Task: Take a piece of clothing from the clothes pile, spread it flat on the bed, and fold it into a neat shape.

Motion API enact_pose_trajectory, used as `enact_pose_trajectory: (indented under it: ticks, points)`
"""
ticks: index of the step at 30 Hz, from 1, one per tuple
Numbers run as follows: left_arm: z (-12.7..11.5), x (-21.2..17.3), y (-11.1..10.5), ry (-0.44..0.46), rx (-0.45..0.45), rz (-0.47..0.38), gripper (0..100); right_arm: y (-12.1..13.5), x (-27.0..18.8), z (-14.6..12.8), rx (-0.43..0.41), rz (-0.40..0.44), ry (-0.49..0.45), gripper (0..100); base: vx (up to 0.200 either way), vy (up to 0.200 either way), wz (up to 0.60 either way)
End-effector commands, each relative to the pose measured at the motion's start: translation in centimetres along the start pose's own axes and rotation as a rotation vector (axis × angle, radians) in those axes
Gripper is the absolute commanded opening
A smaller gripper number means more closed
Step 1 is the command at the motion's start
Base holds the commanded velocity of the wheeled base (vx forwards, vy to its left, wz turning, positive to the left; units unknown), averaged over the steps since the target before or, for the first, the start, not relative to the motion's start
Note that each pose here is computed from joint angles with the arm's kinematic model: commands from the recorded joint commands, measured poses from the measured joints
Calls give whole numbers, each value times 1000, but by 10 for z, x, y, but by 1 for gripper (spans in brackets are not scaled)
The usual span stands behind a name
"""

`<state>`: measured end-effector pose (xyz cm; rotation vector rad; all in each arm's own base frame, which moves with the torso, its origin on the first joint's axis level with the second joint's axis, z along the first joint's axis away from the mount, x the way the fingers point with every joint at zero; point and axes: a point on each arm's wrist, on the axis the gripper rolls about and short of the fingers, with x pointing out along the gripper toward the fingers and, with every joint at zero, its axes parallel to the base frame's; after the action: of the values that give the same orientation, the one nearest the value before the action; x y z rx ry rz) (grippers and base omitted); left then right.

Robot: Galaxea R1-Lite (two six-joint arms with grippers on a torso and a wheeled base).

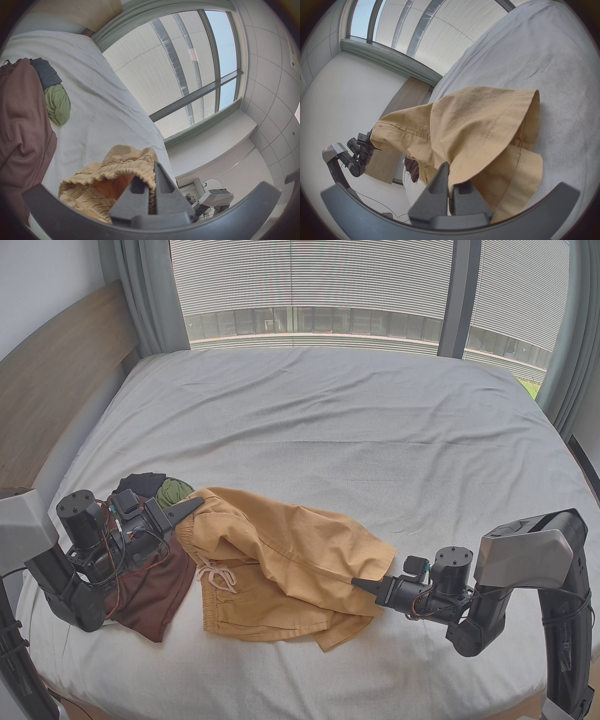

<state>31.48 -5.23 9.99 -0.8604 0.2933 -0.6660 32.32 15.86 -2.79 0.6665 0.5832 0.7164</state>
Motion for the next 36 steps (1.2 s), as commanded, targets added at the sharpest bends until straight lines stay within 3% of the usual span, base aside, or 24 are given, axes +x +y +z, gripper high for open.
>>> enact_pose_trajectory:
  ticks: [1,13,25,36]
  points:
    - [-1,0,1,2,-2,2,0,3,-3,4,-4,5,-12,0,0,0,0]
    - [5,1,-4,-19,22,-15,0,45,-37,49,-66,76,-144,0,0,0,0]
    - [14,-4,-19,-48,51,-49,0,67,-60,75,-113,118,-238,0,0,0,0]
    - [14,-3,-18,-52,54,-48,0,70,-75,94,-136,116,-307,0,0,0,0]
